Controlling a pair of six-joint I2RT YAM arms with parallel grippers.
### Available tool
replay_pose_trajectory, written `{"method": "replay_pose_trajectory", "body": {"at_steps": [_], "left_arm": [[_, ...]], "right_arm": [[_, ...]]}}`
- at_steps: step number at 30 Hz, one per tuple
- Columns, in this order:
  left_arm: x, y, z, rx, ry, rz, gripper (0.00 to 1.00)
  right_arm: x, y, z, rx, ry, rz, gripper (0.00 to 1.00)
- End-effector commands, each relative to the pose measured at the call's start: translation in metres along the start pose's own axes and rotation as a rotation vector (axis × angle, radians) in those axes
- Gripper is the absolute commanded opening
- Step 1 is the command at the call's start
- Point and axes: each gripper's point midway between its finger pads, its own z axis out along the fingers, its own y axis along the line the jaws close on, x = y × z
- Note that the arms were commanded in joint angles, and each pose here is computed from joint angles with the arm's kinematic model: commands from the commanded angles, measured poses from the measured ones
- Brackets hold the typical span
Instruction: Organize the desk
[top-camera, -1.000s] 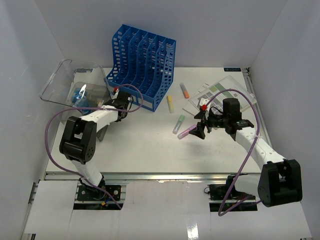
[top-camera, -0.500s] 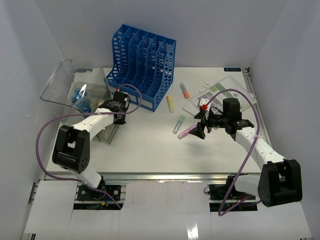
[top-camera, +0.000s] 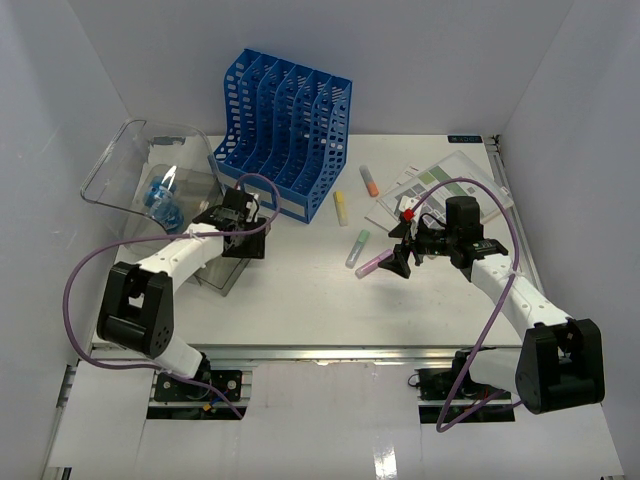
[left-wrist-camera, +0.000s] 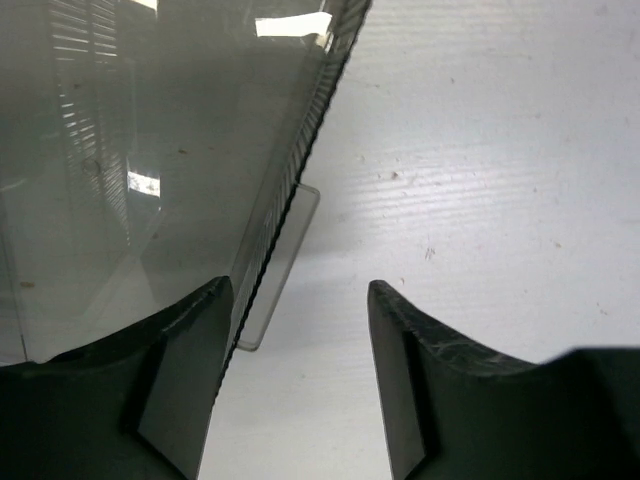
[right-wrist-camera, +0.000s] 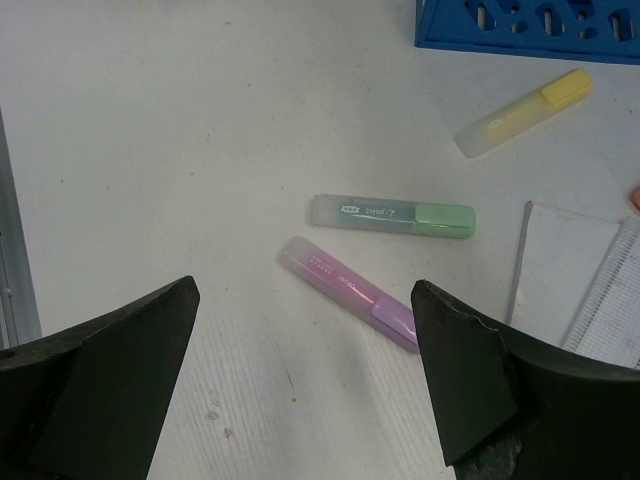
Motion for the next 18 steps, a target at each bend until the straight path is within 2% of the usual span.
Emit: {"method": "replay_pose_trajectory", "body": {"at_steps": [1, 4, 7, 9, 11, 13, 18], "left_arm": [[-0.043, -0.031, -0.050, 0.159, -0.156, -0.021, 0.77], [-0.060, -0.049, -0.079, 0.273, -0.232, -0.007, 0.82], [-0.063, -0.080, -0.107, 0.468, -0.273, 0.009, 0.86], [-0.059, -0.099, -0.112, 0.575, -0.280, -0.009, 0.96], [-0.054, -0.116, -0.113, 0.642, -0.268, -0.048, 0.98], [-0.051, -0.139, -0.107, 0.662, -0.282, -0.046, 0.98], [-0.070, -0.180, -0.086, 0.572, -0.341, -0.054, 0.98]], "right_arm": [[-0.008, -0.002, -0.003, 0.009, -0.017, -0.033, 0.93], [-0.007, -0.004, -0.004, 0.013, -0.014, -0.032, 0.93], [-0.006, -0.005, -0.004, 0.021, -0.008, -0.033, 0.93], [-0.005, -0.007, -0.005, 0.027, -0.005, -0.035, 0.93], [-0.004, -0.009, -0.005, 0.036, 0.001, -0.028, 0.92], [-0.002, -0.013, -0.006, 0.046, 0.006, -0.013, 0.91], [0.003, -0.024, -0.014, 0.083, 0.009, 0.039, 0.91]]}}
